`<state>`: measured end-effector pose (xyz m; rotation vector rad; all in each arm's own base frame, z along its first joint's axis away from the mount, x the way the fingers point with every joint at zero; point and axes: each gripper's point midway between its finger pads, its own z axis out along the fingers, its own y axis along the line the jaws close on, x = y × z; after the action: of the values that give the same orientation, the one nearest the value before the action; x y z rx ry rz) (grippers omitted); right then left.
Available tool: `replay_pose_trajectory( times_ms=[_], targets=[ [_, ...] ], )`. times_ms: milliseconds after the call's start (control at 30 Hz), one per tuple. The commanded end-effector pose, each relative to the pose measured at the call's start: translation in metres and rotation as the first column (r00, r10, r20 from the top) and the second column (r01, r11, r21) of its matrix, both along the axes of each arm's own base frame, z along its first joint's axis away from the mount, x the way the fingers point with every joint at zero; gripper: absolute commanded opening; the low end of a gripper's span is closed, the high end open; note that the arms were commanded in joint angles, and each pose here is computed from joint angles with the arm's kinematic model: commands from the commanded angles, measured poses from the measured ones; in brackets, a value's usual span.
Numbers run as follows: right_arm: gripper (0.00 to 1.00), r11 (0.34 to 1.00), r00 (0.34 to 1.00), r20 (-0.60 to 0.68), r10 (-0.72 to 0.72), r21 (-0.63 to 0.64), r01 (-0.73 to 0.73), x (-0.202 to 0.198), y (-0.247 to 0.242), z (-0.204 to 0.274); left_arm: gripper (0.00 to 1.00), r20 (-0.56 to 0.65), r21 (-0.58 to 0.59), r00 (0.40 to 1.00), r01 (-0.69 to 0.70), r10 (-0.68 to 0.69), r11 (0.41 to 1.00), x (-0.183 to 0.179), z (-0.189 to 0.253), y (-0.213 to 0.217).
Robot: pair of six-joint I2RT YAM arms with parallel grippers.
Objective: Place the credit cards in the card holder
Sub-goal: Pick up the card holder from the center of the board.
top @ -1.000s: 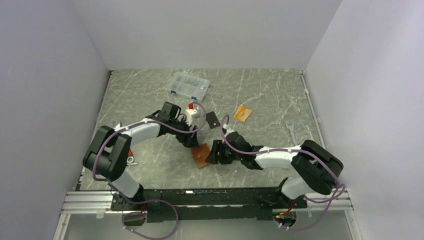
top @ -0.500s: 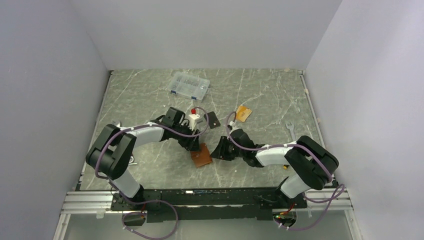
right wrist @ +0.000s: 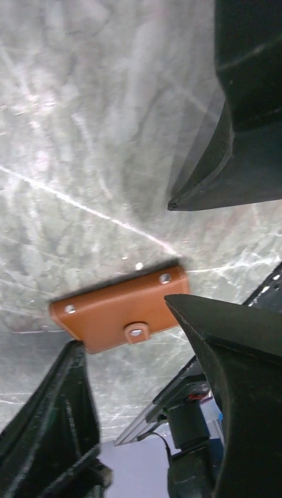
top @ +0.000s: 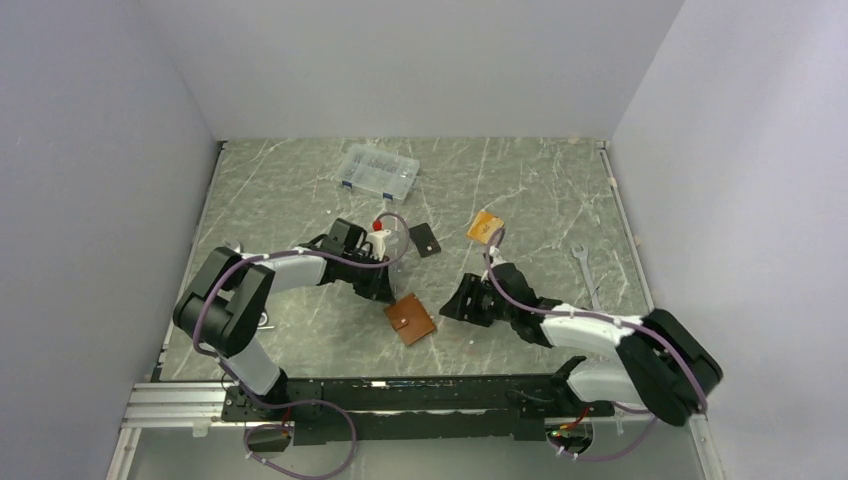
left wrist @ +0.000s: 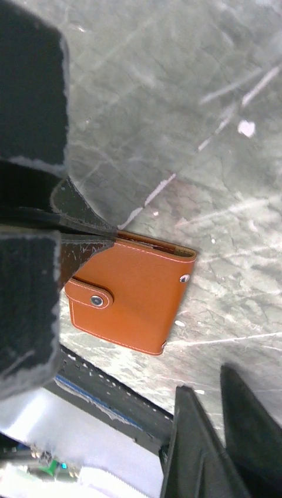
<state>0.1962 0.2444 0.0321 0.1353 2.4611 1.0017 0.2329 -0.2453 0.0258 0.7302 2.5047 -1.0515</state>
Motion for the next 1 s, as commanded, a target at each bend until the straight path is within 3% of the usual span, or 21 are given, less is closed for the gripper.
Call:
replay_pose_trajectory(
  times_ms=[0, 133, 267, 433, 733, 967],
  targets=[
    [0.58, 1.000, 1.000, -0.012, -0.026, 0.009, 0.026, -0.019, -0.018, 0.004, 0.00, -0.127, -0.052, 0.978, -0.172, 0.164, 0.984, 0.007, 0.004, 0.005],
    [0.58, 0.998, 0.999, -0.032, -0.007, 0.060, 0.009, -0.031, -0.016, 0.006, 0.00, -0.136, -0.077, 0.959, -0.261, 0.249, 0.962, 0.012, 0.005, 0.014],
    [0.59, 0.992, 0.996, -0.066, 0.056, 0.115, -0.048, -0.038, -0.003, 0.004, 0.00, -0.126, -0.131, 0.963, -0.255, 0.239, 0.958, 0.006, 0.015, 0.011],
    [0.61, 0.979, 0.992, -0.065, 0.107, 0.178, -0.094, -0.027, 0.024, 0.005, 0.00, -0.125, -0.119, 0.964, -0.250, 0.236, 0.961, 0.003, 0.012, 0.012],
    [0.63, 0.986, 0.987, -0.124, 0.101, 0.147, -0.083, -0.014, 0.052, -0.023, 0.01, -0.129, -0.114, 0.976, -0.193, 0.178, 0.975, -0.013, 0.014, 0.004],
    [0.52, 0.989, 0.998, -0.031, 0.054, 0.141, -0.049, 0.006, 0.053, -0.003, 0.05, -0.124, -0.128, 0.984, -0.145, 0.129, 0.981, -0.019, 0.018, -0.005]
  ],
)
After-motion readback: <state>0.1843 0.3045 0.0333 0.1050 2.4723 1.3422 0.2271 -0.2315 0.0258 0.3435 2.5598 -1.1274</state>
